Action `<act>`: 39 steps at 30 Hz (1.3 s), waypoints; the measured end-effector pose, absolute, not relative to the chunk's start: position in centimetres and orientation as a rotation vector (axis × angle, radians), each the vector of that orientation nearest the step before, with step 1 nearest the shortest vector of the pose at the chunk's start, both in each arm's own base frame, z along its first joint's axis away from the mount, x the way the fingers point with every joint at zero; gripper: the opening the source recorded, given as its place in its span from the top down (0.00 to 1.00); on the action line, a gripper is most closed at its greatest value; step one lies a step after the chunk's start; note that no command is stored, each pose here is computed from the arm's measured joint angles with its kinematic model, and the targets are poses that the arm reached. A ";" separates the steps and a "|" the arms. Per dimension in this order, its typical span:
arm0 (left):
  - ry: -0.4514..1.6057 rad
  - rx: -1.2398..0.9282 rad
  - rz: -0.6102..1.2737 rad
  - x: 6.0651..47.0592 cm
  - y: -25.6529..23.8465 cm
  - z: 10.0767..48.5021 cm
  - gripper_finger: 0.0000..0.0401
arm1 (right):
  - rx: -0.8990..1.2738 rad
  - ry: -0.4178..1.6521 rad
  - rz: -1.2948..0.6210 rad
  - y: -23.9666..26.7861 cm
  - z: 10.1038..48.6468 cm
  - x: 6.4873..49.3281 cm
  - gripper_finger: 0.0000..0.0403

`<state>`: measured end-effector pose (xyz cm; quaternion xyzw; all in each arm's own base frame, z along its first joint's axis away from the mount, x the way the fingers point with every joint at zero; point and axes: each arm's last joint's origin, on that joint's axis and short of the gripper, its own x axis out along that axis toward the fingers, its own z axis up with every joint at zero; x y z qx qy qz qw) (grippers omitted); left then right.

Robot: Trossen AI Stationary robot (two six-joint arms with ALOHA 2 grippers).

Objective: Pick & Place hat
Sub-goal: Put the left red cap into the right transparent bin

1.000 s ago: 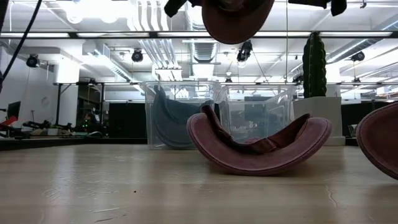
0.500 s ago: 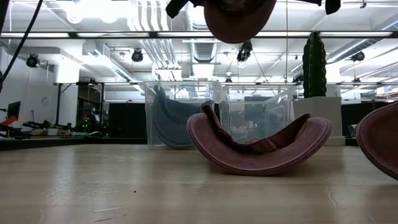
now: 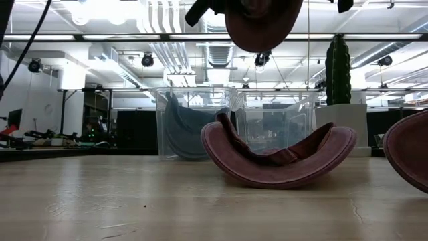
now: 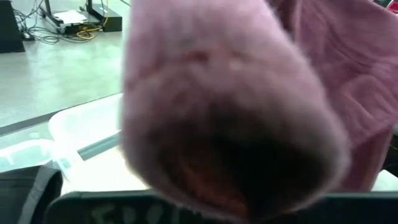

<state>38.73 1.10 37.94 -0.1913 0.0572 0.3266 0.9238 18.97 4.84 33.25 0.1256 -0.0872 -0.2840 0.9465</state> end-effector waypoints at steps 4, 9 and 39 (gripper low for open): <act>0.111 -0.408 0.646 38.8 1.8 38.1 0.95 | 0.255 -0.168 -0.577 5.0 33.0 19.3 0.34; 0.109 -0.432 0.618 38.9 1.7 38.1 0.95 | 0.255 -0.164 -0.594 4.8 33.0 19.9 0.33; 0.144 -0.369 0.512 39.4 0.8 37.8 0.91 | 0.251 -0.162 -0.726 2.6 33.5 21.3 0.96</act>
